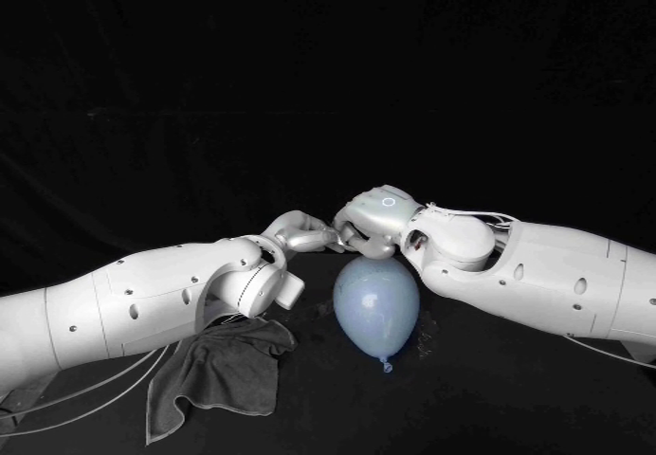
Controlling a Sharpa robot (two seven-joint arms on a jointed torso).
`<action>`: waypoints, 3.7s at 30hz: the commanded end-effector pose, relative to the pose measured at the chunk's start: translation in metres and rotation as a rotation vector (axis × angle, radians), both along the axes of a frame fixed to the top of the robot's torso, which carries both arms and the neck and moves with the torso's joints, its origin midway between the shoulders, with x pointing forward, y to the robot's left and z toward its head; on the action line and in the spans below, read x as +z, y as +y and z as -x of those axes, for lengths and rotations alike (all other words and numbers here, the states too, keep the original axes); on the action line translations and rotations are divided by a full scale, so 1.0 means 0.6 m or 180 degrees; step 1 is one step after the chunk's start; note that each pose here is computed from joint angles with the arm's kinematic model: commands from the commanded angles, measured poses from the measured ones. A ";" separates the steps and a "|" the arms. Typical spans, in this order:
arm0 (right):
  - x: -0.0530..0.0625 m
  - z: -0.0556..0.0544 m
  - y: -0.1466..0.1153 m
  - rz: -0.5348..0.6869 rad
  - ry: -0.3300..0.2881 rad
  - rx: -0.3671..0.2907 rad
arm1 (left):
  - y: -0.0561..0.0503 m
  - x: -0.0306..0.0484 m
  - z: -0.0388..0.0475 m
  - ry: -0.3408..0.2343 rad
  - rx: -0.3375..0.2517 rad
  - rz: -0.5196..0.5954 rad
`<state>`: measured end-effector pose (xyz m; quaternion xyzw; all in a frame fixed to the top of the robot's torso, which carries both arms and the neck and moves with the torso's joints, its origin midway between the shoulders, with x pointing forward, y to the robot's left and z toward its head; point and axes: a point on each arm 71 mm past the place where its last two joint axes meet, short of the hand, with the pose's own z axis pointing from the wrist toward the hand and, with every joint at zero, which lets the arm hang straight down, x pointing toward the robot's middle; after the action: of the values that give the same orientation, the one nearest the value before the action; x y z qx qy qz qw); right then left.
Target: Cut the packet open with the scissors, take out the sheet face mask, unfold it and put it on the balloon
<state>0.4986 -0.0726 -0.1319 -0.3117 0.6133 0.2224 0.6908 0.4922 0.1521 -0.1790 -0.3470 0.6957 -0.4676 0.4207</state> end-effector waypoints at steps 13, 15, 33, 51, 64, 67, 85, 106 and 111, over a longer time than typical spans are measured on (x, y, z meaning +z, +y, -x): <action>0.004 -0.006 0.001 0.0062 -0.0233 -0.0025 | -0.017 0.012 0.008 -0.0110 -0.0341 -0.0036; 0.004 -0.008 0.000 0.0075 -0.0241 -0.0036 | -0.017 0.013 0.009 -0.0120 -0.0363 -0.0049; 0.001 -0.017 -0.008 0.0210 -0.0272 -0.0112 | -0.016 0.034 0.019 -0.0300 -0.0711 -0.0055; 0.004 -0.013 -0.013 0.0108 -0.0301 0.0013 | -0.013 0.049 0.030 -0.0438 -0.1003 0.0175; 0.009 -0.007 -0.028 -0.0097 -0.0282 -0.0017 | 0.043 0.055 0.006 -0.0500 -0.0629 0.0123; 0.013 -0.011 -0.047 -0.0148 -0.0311 -0.0134 | 0.064 0.055 -0.002 -0.0516 -0.0477 0.0123; 0.043 -0.038 -0.166 -0.1606 0.0107 -0.0673 | 0.137 0.057 -0.031 -0.0588 0.0322 0.0547; 0.021 -0.035 -0.260 -0.3218 0.0931 -0.0824 | 0.169 0.037 -0.031 -0.0697 0.0407 0.0825; 0.009 -0.029 -0.271 -0.3439 0.1133 -0.0819 | 0.171 0.031 -0.028 -0.0639 0.0415 0.1016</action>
<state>0.5171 -0.2353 -0.1264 0.1745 0.5655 0.4254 0.6847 0.5095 0.2562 -0.1635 -0.3973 0.5667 -0.5449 0.4735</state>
